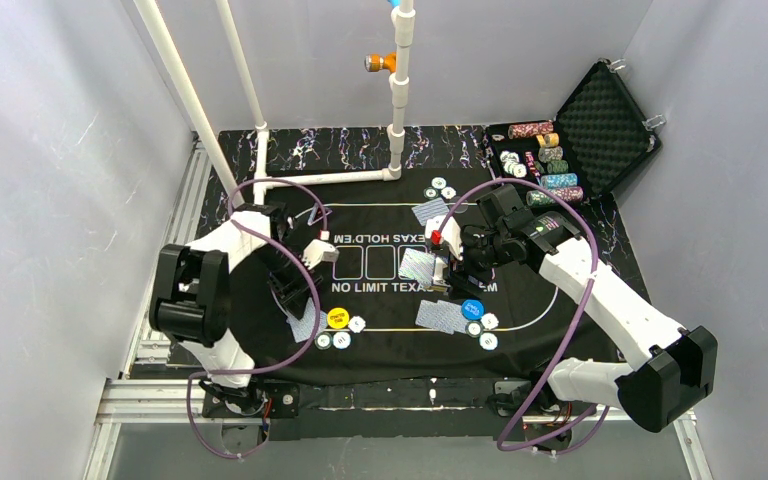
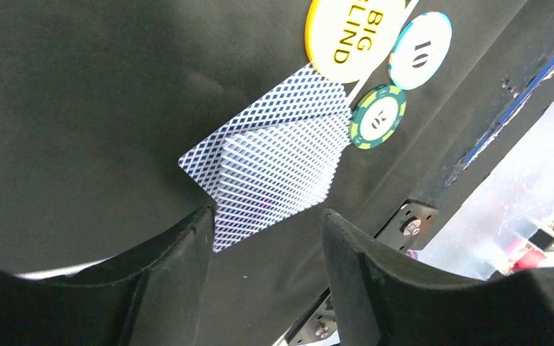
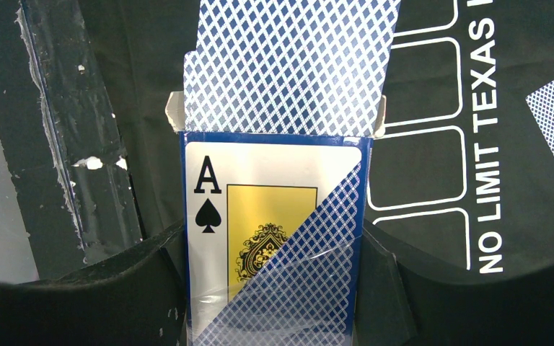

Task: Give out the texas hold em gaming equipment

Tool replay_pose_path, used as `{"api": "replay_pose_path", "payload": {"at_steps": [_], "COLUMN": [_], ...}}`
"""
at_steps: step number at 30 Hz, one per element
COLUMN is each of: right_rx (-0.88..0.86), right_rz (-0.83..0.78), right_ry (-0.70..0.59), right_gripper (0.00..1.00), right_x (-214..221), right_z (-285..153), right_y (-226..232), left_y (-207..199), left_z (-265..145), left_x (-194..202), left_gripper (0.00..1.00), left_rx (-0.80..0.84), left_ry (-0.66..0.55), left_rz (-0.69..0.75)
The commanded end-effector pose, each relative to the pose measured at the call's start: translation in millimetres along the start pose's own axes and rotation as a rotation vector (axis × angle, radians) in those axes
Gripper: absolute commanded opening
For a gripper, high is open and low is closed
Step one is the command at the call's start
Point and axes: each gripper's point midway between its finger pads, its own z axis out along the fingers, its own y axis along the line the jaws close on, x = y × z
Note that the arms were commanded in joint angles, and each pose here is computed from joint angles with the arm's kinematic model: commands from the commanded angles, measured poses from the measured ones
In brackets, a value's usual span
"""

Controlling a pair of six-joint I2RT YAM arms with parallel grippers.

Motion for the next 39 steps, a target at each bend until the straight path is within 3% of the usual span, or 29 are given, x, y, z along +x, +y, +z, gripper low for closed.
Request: {"api": "replay_pose_path", "payload": {"at_steps": [1,8,11,12,21,29,39], "right_rx": [0.006,0.009,0.023,0.031,0.039,0.018,0.011], "right_rz": [-0.047,-0.045,-0.036,-0.036,-0.044,-0.055,-0.061], "right_ry": [-0.063,-0.065,-0.06,-0.061,-0.074,-0.084,-0.092], "right_gripper": [0.01,0.01,0.01,0.01,0.01,0.01,0.01], "right_x": [-16.8,-17.8,-17.0,-17.3,-21.6,-25.9,-28.5], "right_z": [-4.4,-3.6,-3.1,-3.7,-5.0,-5.4,-6.3], "right_y": [-1.0,-2.6,-5.6,-6.7,-8.6,-6.8,-5.9], "left_y": [-16.0,-48.9,-82.1,-109.2,-158.6,-166.8,-166.5], "left_z": [-31.0,-60.3,-73.1,-89.6,-131.6,-104.4,-69.9], "left_x": [-20.9,-64.2,-93.9,-125.6,-203.0,-228.4,-238.5], "left_gripper": [0.57,0.67,0.73,0.74,0.78,0.8,0.66], "left_rx": [-0.046,-0.036,0.054,0.143,0.507,0.559,0.557], "left_ry": [-0.103,-0.222,-0.291,-0.374,-0.66,-0.618,-0.54], "left_rz": [0.037,0.072,0.082,0.064,-0.164,-0.268,-0.333]}}
